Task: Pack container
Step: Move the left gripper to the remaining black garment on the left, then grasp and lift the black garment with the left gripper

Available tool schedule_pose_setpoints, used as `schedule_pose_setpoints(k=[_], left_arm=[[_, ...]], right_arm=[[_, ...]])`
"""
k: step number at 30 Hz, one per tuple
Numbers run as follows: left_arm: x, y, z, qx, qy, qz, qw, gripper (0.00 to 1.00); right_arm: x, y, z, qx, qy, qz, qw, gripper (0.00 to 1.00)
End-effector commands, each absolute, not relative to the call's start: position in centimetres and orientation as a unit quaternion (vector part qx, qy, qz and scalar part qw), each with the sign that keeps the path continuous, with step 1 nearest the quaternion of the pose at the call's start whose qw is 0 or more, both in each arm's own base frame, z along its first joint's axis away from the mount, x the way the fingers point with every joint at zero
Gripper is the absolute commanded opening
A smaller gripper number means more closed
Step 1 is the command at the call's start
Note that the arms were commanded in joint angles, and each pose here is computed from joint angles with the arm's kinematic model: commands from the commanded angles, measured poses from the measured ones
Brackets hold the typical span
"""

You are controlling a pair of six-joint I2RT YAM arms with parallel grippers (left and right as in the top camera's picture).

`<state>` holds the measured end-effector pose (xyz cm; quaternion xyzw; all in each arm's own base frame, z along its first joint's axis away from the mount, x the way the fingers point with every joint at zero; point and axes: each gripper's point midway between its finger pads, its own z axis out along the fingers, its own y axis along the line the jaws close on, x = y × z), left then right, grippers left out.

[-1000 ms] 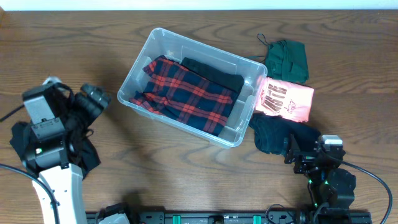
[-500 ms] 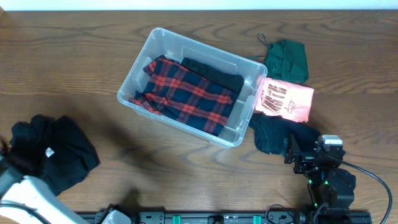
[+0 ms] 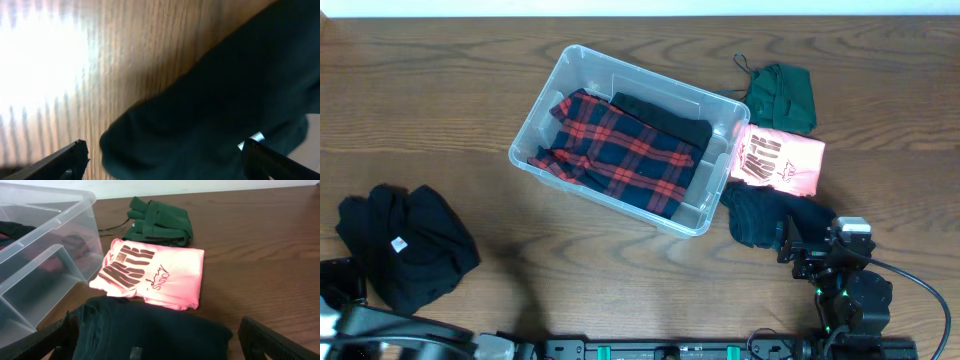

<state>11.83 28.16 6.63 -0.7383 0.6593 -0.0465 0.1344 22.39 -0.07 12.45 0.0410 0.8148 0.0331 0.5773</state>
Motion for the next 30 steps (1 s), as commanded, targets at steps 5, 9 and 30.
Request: schedule_pose_setpoints(k=[5, 9, 30], left_arm=[[13.9, 28.7, 4.6, -0.667, 0.722, -0.092, 0.159, 0.98], [13.9, 28.2, 2.4, -0.657, 0.734, -0.108, 0.133, 0.98], [23.1, 23.6, 2.3, -0.527, 0.76, -0.315, 0.212, 0.23]], right_arm=[[22.4, 0.0, 12.4, 0.043, 0.814, 0.038, 0.578, 0.99], [22.4, 0.0, 12.4, 0.043, 0.814, 0.038, 0.578, 0.99], [22.4, 0.0, 12.4, 0.043, 0.814, 0.038, 0.578, 0.99]])
